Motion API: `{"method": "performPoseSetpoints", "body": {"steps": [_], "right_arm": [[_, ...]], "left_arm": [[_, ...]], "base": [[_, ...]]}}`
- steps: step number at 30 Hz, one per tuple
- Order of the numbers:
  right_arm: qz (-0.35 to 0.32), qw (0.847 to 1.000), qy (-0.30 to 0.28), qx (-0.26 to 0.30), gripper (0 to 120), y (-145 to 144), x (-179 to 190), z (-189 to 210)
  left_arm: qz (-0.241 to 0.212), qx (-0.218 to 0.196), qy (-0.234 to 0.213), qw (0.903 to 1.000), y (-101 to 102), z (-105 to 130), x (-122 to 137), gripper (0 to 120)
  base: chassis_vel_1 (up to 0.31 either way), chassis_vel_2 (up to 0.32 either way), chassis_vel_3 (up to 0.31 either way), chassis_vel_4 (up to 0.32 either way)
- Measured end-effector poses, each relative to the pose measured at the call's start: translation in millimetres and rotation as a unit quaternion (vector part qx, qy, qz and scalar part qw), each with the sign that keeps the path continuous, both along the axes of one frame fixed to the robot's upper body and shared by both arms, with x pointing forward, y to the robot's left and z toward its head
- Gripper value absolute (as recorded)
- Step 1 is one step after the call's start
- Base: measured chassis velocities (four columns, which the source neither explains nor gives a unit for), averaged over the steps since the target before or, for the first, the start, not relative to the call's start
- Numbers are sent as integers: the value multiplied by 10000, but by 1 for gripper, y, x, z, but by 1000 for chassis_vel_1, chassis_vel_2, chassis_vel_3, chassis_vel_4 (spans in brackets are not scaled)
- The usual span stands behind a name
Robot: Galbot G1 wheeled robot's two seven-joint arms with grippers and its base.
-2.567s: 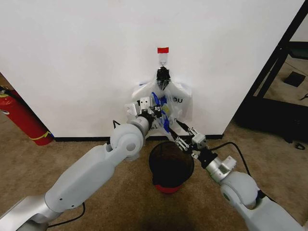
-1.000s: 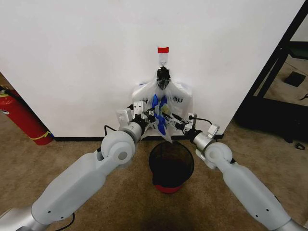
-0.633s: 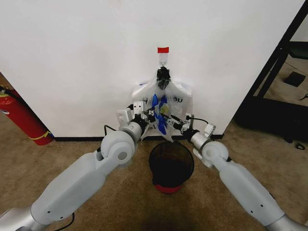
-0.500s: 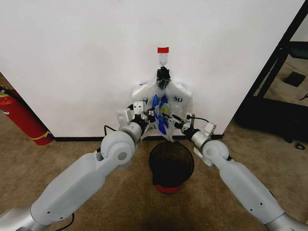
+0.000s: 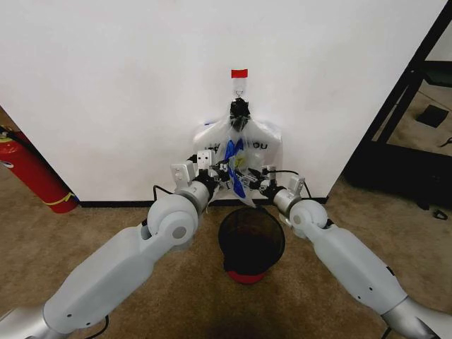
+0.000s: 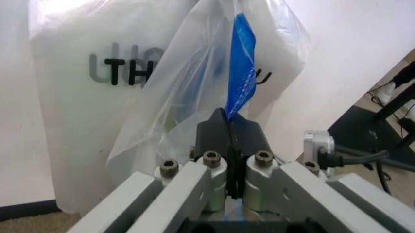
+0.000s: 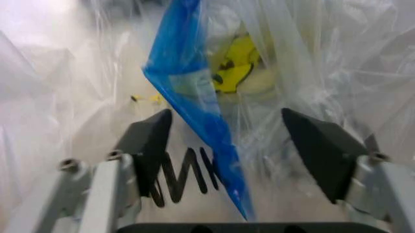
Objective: Pick up the garbage bag from the wall and place it over the trash bin.
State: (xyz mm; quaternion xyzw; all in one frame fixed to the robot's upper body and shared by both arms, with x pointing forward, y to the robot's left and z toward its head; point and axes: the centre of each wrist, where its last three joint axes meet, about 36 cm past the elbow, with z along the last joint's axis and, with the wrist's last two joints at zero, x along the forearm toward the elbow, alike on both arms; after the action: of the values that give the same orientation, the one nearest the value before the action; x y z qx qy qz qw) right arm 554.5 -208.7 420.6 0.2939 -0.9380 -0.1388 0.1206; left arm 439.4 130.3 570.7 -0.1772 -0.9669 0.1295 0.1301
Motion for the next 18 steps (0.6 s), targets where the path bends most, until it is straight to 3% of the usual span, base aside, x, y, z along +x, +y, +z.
{"method": "performPoseSetpoints", "body": {"steps": [5, 8, 18], "right_arm": [[99, 9999, -30, -87, 55, 2, 1, -2], [129, 9998, -52, -147, 35, 8, 3, -1], [236, 9991, -114, -336, 3, 6, 5, -3]], "left_arm": [[-3, -2, 9, 10000, 0, -1, -1, 0], [-10, -6, 9, 10000, -1, 0, -1, 0], [-38, -34, 22, 10000, -4, -1, -1, 0]], "base": [[0, 0, 0, 0], [0, 0, 0, 0], [0, 0, 0, 0]]}}
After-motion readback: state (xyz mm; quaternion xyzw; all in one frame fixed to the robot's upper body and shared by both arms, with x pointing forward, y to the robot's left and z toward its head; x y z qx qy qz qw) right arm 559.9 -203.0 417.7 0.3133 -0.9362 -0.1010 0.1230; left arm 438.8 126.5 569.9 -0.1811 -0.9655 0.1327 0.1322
